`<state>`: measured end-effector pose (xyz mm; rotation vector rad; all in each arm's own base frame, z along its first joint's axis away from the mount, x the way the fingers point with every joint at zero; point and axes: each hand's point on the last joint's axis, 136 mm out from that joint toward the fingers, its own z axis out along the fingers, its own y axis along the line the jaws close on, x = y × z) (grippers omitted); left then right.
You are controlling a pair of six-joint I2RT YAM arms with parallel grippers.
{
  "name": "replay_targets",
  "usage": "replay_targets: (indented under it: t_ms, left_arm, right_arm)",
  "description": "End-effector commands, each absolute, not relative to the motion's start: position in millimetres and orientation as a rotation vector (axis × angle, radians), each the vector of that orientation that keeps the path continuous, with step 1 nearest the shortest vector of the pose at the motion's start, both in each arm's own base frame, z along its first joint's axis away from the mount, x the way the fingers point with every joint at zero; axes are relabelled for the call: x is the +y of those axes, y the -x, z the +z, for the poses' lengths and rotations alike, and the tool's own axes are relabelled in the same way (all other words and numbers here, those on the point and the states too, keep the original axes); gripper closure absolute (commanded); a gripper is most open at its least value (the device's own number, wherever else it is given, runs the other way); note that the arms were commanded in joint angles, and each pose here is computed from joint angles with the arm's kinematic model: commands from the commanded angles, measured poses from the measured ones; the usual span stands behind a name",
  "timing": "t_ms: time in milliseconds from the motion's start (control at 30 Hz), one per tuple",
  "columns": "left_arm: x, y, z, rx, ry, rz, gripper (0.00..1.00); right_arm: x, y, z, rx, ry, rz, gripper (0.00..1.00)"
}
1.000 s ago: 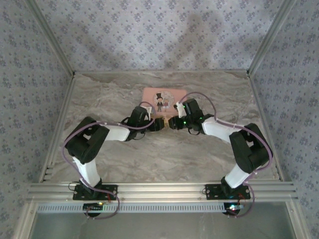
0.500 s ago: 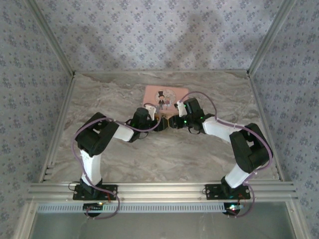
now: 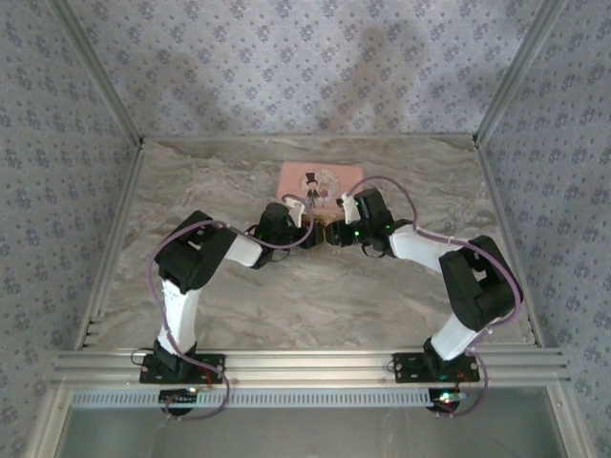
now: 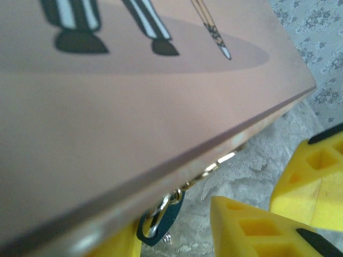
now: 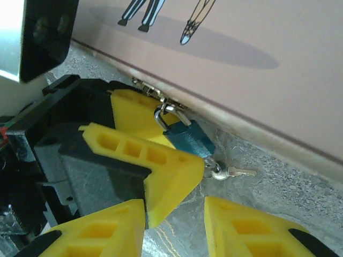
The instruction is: Unlock a padlock with a key
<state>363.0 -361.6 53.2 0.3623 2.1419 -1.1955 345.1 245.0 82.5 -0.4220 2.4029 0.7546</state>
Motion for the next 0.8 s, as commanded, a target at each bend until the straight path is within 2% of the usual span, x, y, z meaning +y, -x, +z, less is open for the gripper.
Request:
replay_targets:
  t_ms: [0,100,233,333,767]
  left_arm:
    - [-365,-371,58,2.124,-0.346,-1.244,0.69]
    - [-362,-376,59,2.121,-0.306,-1.254,0.71]
    - [-359,-379,59,2.129,-0.284,-1.263,0.85]
    - [-358,-380,60,2.136,-0.262,-1.280,0.89]
    - [-366,-375,84,2.215,-0.193,-1.458,1.00]
  right_arm:
    - [244,-339,86,2.396,0.412,0.784,0.64]
    - [243,-337,85,2.399,0.410,0.786,0.64]
    - [238,-333,87,2.394,0.395,0.774,0.64]
    - [233,-330,89,2.386,0.396,0.756,0.64]
    - [218,-326,96,2.348,0.394,0.725,0.64]
